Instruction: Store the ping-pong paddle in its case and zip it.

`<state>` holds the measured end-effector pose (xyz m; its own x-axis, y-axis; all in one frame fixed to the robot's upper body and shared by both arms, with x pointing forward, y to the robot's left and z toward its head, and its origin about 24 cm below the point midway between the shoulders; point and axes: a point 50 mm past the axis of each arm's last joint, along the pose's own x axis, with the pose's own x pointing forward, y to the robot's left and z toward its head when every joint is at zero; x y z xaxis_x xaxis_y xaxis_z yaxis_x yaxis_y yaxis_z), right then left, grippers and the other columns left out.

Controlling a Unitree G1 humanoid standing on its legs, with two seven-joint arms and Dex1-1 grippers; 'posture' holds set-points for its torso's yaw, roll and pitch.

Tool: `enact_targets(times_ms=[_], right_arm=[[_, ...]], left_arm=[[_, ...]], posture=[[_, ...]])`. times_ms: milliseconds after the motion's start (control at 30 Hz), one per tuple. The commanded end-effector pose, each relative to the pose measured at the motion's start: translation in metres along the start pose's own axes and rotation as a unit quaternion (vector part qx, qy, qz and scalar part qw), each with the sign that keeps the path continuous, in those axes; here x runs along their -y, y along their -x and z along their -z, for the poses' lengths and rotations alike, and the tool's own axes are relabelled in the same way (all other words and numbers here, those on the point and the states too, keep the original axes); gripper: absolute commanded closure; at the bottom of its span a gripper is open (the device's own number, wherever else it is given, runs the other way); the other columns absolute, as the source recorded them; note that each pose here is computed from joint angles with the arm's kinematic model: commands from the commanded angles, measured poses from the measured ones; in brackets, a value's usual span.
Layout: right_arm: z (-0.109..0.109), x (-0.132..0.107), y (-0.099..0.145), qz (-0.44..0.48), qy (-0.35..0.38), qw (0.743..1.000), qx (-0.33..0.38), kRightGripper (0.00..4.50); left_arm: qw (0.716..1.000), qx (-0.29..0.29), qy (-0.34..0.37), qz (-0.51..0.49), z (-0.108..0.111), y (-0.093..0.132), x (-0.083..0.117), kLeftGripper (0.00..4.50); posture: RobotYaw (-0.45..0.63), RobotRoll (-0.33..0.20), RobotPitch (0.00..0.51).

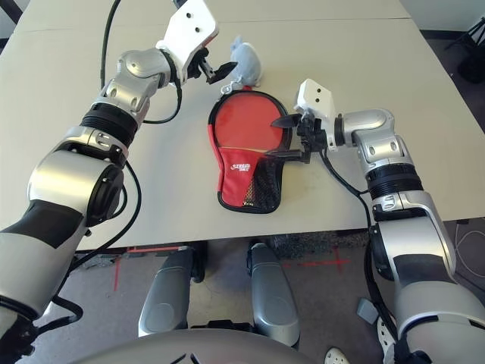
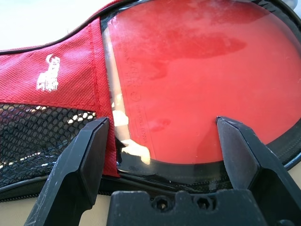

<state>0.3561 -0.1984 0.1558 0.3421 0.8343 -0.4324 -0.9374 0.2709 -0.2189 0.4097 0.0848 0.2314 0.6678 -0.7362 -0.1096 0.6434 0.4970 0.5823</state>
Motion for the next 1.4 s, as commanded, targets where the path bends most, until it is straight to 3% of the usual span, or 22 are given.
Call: enact_targets(times_ms=[33, 333, 633, 767, 1167, 1400], right_arm=[[0.022, -0.005, -0.003, -0.009, -0.047, 0.998, -0.04, 0.0], [0.012, 0.01, 0.015, 0.025, -0.059, 0.998, -0.025, 0.0], [0.005, 0.015, 0.014, 0.031, -0.06, 0.998, -0.013, 0.0], [-0.002, 0.018, 0.013, 0.039, -0.066, 0.997, 0.01, 0.0], [-0.038, 0.046, 0.014, 0.136, -0.101, 0.981, 0.091, 0.0], [-0.052, 0.059, 0.002, 0.205, -0.117, 0.966, 0.109, 0.0]], left_arm=[[0.997, 0.019, 0.017, 0.067, 0.003, 0.008, 0.013, 0.03], [0.984, 0.05, 0.058, 0.159, -0.001, 0.046, 0.052, 0.03], [0.978, 0.005, 0.121, 0.17, 0.015, 0.038, 0.099, 0.03], [0.975, -0.042, 0.146, 0.162, 0.035, 0.035, 0.119, 0.03], [0.97, -0.096, 0.16, 0.155, 0.049, 0.043, 0.13, 0.03], [0.967, -0.106, 0.167, 0.163, 0.05, 0.047, 0.133, 0.03]], posture=[[0.05, 0.0, 0.292], [0.05, 0.0, 0.286], [0.05, 0.0, 0.27], [0.04, 0.0, 0.26], [0.05, 0.0, 0.273], [0.07, 0.0, 0.284]])
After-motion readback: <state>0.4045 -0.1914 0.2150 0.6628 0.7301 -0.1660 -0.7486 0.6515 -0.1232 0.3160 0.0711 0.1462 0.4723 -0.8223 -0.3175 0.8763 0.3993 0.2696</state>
